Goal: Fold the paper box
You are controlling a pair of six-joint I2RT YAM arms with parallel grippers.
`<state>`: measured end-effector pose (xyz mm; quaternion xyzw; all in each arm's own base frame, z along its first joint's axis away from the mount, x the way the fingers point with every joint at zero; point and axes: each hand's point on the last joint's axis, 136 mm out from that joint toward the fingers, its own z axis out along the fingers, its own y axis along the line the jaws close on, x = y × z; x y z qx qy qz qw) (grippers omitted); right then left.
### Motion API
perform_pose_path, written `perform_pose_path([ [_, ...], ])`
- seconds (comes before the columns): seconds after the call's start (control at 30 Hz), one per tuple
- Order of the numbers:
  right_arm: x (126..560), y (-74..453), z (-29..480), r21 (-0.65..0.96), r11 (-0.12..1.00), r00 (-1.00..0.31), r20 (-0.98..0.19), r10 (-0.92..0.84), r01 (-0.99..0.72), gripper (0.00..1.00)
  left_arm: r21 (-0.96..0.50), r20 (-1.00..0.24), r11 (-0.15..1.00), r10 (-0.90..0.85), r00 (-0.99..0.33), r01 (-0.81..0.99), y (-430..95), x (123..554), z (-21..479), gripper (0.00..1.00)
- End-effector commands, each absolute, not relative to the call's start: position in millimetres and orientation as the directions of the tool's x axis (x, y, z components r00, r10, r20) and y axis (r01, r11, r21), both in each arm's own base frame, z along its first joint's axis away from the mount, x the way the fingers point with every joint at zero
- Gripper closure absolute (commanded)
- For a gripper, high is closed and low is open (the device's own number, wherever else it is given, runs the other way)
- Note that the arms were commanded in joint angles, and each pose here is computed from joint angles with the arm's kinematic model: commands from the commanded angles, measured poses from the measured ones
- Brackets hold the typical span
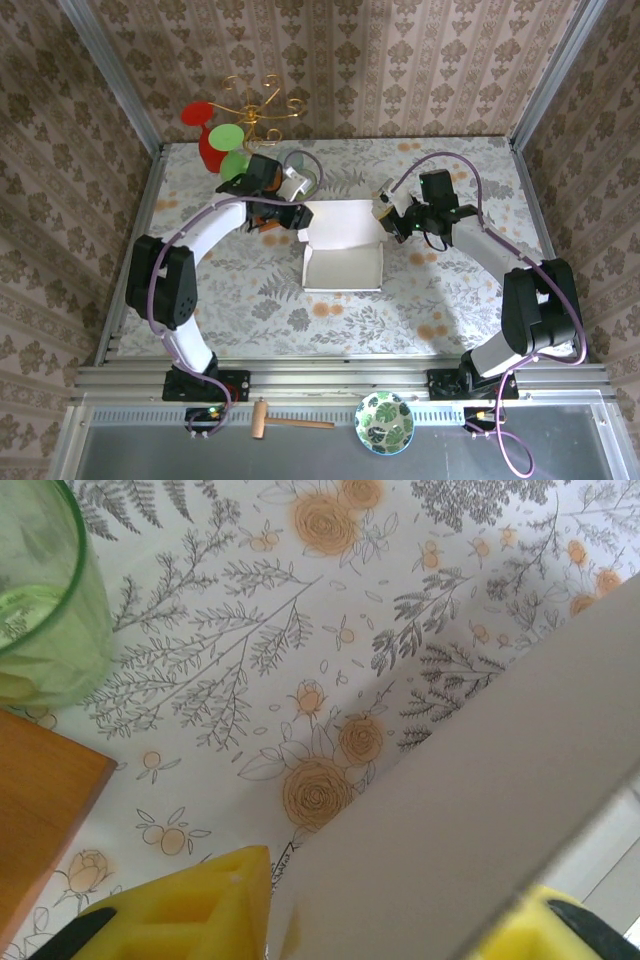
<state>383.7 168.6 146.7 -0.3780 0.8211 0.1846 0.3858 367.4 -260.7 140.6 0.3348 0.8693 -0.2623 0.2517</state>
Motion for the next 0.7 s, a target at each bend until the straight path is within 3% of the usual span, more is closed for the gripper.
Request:
perform_pose_path([
  [0.0,387.6,164.3,136.7,0.007,0.665,-0.438,-0.759,-0.483,-0.746,1.00,-0.298,-0.592,0.650,0.449,-0.670,0.699,-256.5,356.6,139.3,0.59],
  [0.43,386.3,165.2,136.4,0.010,0.654,-0.432,-0.758,-0.489,-0.757,1.00,-0.316,-0.573,0.635,0.464,-0.675,0.705,-240.7,344.2,137.5,0.54],
  [0.67,387.5,166.0,136.9,0.012,0.653,-0.432,-0.759,-0.487,-0.758,1.00,-0.324,-0.547,0.641,0.473,-0.691,0.695,-236.2,340.9,130.5,0.61],
])
